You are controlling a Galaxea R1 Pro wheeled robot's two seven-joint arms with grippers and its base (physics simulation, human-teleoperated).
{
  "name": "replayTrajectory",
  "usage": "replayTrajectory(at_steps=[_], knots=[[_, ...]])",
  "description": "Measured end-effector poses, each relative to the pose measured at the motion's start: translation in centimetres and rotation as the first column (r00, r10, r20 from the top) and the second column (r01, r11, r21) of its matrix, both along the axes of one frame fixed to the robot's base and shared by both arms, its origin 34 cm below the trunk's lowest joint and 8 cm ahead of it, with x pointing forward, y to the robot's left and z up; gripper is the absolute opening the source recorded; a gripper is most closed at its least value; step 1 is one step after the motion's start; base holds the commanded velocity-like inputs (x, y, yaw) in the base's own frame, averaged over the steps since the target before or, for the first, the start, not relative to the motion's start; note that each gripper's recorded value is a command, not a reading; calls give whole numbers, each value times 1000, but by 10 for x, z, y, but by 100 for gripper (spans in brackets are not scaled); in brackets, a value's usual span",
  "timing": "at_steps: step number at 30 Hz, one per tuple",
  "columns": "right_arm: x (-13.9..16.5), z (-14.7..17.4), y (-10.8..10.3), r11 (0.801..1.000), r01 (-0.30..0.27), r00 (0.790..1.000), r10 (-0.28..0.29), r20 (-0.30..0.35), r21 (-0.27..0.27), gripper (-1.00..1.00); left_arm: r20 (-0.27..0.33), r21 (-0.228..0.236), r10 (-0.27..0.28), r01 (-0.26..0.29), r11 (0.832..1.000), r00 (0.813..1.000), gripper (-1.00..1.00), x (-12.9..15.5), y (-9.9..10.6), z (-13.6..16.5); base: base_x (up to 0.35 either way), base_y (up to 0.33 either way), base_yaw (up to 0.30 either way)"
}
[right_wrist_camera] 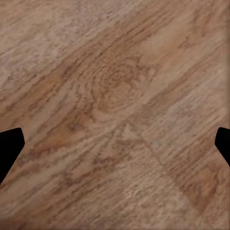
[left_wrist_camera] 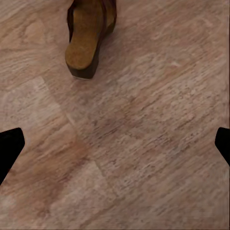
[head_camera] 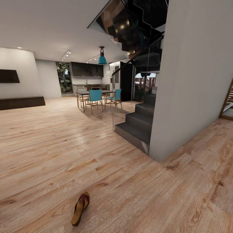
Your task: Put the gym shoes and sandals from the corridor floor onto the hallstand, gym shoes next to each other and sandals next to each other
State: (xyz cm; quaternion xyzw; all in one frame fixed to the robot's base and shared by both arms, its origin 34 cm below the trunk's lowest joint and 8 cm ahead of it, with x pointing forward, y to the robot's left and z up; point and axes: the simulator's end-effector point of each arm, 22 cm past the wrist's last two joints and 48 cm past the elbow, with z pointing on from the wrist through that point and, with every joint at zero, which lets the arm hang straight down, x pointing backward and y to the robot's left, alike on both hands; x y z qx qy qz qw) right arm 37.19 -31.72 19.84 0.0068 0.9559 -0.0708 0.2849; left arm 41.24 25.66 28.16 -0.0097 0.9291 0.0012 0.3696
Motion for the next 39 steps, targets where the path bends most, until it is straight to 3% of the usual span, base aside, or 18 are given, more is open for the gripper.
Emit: replayTrajectory(at_steps=[4, 7, 13, 16, 17, 20, 39], knots=[[13, 8, -6, 1000, 6, 999, -6, 31, -15, 100, 50, -1, -1, 1, 1000, 999, 100, 41, -1, 57, 0, 0, 0], [48, 31, -14, 999, 19, 993, -15, 118, -40, 100, 62, -3, 0, 0, 1000, 998, 100, 64, -1, 110, 0, 0, 0], [93, 69, -22, 996, 47, 971, -29, 239, -69, 100, 134, -11, -1, 2, 1000, 991, 100, 113, -5, 168, 0, 0, 0], [100, 77, -22, 996, 51, 965, -30, 261, -72, 100, 105, -16, -3, 5, 1000, 995, 100, 118, -8, 161, 0, 0, 0], [98, 75, -23, 996, 52, 966, -32, 255, -74, 100, 68, -24, -5, 7, 1000, 998, 100, 116, -12, 145, 0, 0, 0], [93, 71, -24, 996, 54, 970, -34, 242, -76, 100, 42, -33, -8, 9, 999, 999, 100, 113, -18, 128, 0, 0, 0], [88, 66, -24, 995, 55, 973, -35, 230, -77, 100, 35, -44, -11, 13, 999, 999, 100, 113, -24, 115, 0, 0, 0]])
